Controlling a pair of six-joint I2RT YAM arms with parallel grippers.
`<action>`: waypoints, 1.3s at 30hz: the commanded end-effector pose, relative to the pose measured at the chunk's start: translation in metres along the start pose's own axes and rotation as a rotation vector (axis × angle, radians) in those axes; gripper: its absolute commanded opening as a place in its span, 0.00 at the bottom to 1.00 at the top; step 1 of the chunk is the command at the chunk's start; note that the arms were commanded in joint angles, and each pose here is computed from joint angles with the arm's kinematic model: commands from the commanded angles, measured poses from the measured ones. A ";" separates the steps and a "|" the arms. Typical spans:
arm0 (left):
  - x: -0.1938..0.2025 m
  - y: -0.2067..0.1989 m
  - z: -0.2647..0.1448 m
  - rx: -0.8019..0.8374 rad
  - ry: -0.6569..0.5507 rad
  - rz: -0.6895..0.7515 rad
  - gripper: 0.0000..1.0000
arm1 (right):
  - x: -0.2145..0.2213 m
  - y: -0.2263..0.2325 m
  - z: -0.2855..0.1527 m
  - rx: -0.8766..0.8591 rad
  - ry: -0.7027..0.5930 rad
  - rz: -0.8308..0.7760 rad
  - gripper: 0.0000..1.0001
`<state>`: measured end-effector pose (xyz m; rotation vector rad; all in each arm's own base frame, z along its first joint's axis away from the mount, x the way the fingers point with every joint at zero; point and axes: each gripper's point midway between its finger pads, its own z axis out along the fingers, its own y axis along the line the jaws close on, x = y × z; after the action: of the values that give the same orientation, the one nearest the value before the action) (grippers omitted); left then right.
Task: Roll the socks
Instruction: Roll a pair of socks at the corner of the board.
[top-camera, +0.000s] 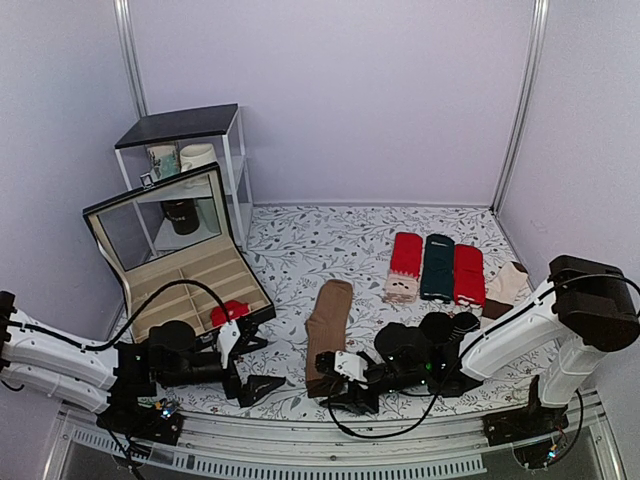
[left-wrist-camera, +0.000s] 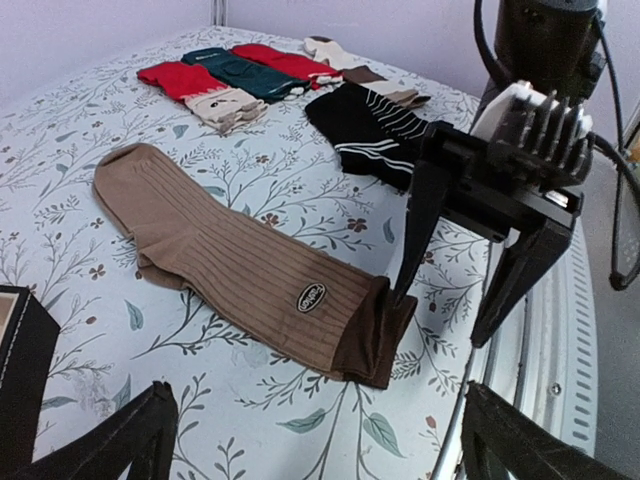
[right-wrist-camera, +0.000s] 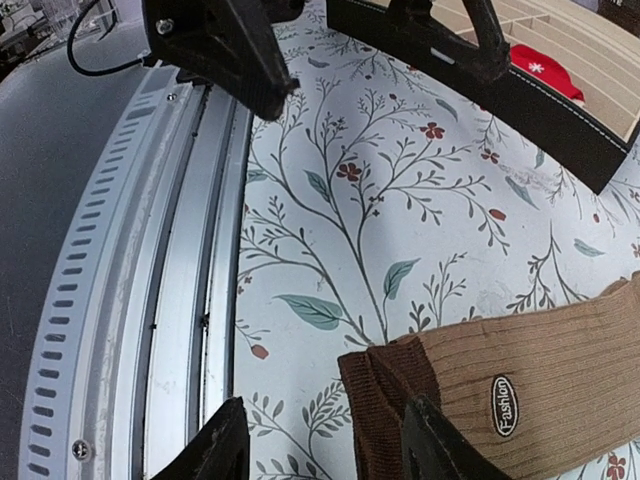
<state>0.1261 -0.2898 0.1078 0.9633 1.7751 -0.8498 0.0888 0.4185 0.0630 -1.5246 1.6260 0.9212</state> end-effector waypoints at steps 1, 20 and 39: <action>-0.012 -0.009 0.003 0.033 -0.031 0.008 0.99 | 0.012 -0.008 0.006 0.031 0.026 -0.020 0.53; -0.012 -0.014 0.011 0.052 -0.014 0.020 1.00 | 0.037 -0.020 0.000 0.114 0.041 0.027 0.47; -0.012 -0.015 0.019 0.056 -0.012 0.026 1.00 | 0.024 -0.030 -0.003 0.104 0.014 -0.021 0.52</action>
<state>0.1271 -0.3039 0.0991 1.0003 1.7909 -0.8557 0.1116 0.3973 0.0536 -1.4502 1.6428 0.7998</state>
